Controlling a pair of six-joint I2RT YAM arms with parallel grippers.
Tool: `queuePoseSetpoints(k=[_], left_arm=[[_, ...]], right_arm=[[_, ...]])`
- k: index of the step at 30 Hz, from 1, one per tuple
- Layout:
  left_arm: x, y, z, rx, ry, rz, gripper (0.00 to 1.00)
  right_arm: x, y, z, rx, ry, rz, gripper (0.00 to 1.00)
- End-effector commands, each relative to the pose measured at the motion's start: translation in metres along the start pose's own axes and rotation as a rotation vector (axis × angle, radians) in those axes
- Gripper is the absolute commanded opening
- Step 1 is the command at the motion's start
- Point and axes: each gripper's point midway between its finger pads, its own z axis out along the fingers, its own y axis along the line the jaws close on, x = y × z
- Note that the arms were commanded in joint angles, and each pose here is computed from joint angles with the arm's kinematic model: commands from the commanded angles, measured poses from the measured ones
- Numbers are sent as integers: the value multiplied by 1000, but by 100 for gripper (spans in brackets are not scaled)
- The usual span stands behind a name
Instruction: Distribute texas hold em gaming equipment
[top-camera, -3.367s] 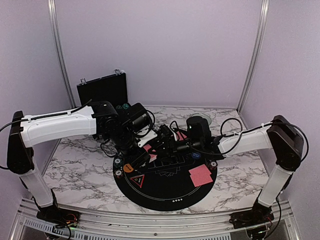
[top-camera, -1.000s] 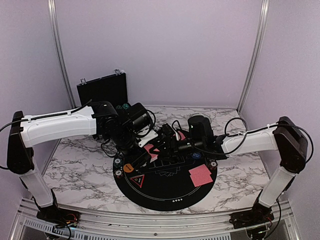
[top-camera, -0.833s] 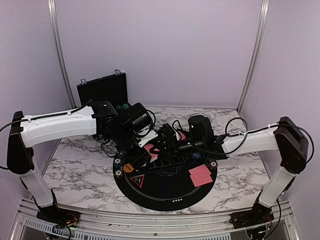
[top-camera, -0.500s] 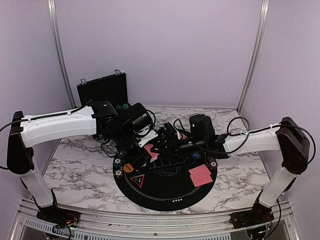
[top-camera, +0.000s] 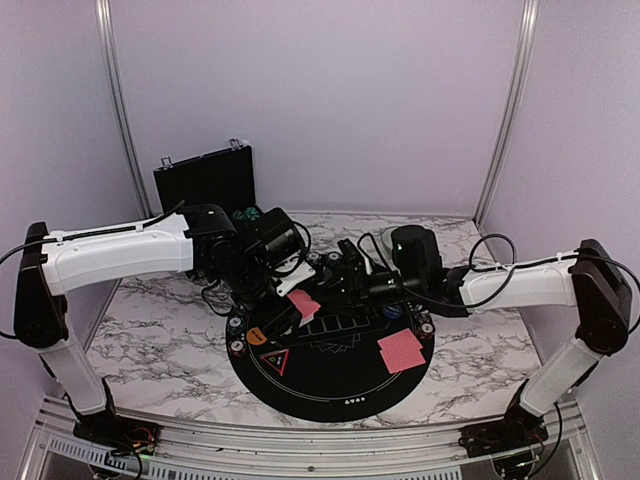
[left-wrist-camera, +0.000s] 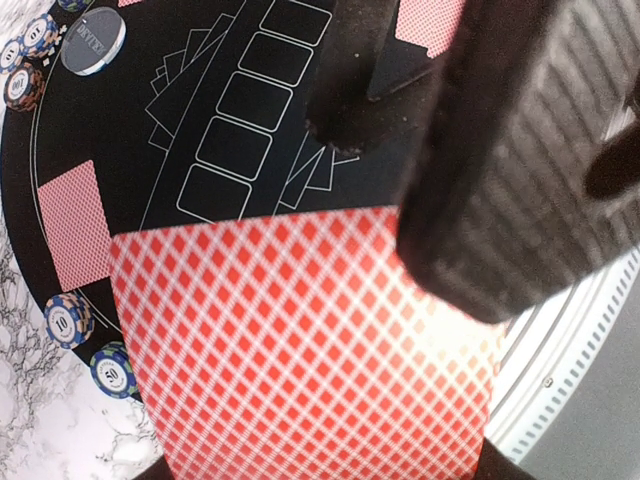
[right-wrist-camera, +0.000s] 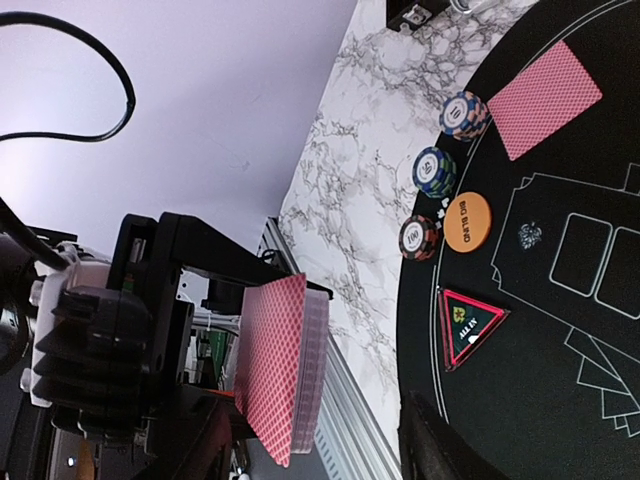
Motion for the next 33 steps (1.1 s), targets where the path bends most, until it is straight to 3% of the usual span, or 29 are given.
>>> queuePoseSetpoints(k=[1,21,33], left_arm=[[-7,-2,-9,4,-49,9,49],[-5,4,-6,-8,-44,0,49],[-6,4,-6,-3,-45,-2,49]], right_arm=[[-4,11,-9,-15,-22,-13,52],[6,25,-2,-57,11,-9,24],[8,23,0,-45,17,-8,19]])
